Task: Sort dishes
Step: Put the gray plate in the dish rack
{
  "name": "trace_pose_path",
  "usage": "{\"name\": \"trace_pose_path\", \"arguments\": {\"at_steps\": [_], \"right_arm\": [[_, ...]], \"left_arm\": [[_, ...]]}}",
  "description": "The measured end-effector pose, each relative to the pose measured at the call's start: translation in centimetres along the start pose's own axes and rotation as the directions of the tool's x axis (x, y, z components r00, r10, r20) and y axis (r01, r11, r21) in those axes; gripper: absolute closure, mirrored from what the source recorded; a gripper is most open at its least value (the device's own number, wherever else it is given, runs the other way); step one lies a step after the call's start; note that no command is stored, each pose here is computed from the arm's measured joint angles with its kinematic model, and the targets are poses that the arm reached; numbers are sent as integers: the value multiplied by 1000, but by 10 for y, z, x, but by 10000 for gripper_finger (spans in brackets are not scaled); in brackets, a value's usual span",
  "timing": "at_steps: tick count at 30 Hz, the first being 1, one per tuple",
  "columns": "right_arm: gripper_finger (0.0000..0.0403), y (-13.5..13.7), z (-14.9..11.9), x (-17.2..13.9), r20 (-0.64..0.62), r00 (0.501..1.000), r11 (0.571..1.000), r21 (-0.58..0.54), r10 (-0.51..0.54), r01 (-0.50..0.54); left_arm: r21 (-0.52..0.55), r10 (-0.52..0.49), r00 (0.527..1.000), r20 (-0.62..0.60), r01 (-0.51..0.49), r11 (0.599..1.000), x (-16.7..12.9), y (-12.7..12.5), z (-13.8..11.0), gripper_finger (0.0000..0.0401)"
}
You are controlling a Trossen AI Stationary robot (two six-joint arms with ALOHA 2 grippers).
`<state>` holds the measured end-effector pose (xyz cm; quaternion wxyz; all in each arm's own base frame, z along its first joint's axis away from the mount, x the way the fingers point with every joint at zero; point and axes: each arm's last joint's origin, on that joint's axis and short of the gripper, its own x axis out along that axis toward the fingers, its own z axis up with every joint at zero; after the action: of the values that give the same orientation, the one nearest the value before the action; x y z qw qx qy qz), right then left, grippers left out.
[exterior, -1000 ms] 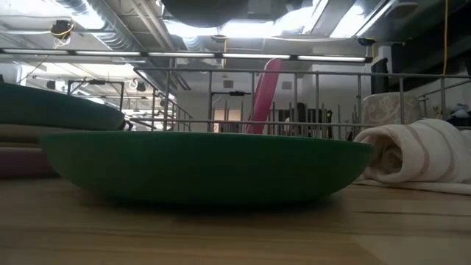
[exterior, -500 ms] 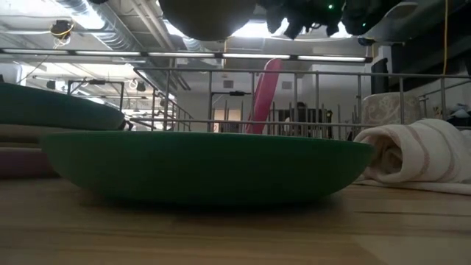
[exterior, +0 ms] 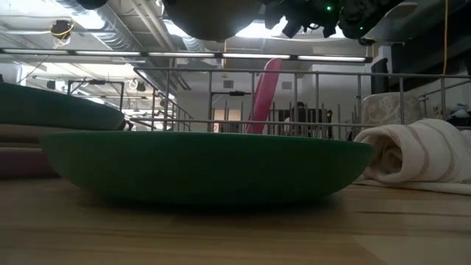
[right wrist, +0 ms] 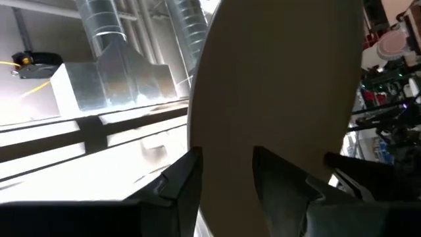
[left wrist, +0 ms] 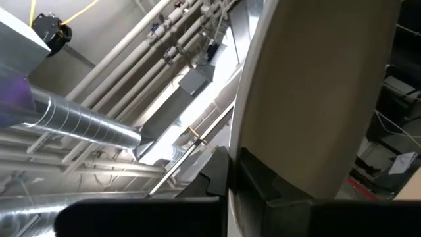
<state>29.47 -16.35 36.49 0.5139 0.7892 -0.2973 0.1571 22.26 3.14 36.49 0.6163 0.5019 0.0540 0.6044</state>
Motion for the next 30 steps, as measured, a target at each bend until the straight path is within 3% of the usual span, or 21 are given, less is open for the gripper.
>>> {"name": "trace_pose_path", "arguments": {"at_steps": [30], "right_arm": [[262,-8,-25,2,-85,996,1000,9,29,-28]], "left_arm": [[13,23,999,-43,-23,1000,8,1,-8,401]]}}
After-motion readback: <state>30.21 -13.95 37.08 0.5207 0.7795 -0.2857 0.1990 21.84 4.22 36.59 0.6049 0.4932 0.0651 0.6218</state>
